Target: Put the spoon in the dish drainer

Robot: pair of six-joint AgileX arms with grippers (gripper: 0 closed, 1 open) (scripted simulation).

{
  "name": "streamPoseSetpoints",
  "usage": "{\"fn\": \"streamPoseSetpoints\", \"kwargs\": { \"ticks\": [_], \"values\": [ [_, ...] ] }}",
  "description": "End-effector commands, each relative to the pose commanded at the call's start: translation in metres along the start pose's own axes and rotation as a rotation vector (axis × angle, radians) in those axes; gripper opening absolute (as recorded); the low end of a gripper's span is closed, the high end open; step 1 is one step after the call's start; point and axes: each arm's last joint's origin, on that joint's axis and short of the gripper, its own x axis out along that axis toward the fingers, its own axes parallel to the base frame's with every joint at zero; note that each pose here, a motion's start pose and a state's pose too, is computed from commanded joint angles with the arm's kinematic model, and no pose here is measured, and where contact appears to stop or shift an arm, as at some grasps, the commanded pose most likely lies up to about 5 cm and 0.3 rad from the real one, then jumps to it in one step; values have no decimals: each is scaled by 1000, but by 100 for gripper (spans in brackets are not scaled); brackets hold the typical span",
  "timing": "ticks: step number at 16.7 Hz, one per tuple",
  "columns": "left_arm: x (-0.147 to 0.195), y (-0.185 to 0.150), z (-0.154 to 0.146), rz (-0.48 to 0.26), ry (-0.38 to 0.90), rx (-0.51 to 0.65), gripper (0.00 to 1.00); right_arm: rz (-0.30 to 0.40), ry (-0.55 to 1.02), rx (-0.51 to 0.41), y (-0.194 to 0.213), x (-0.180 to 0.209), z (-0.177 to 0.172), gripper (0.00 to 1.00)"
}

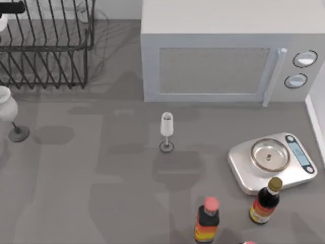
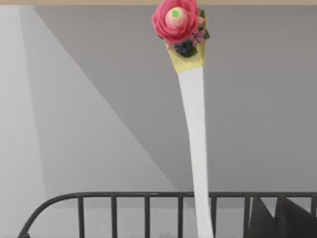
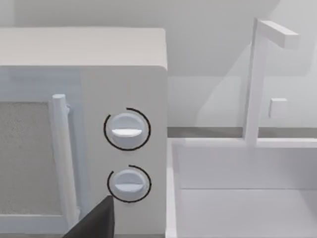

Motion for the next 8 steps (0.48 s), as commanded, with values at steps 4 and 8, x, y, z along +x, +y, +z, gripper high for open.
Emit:
{"fn": "streamPoseSetpoints", "kwargs": {
  "ticks": [4, 8],
  "values": [
    [0, 0, 0, 0, 0, 0, 15, 0, 0, 0, 0, 0, 0, 100],
    [0, 0, 0, 0, 0, 0, 45, 0, 0, 0, 0, 0, 0, 100]
  ]
}}
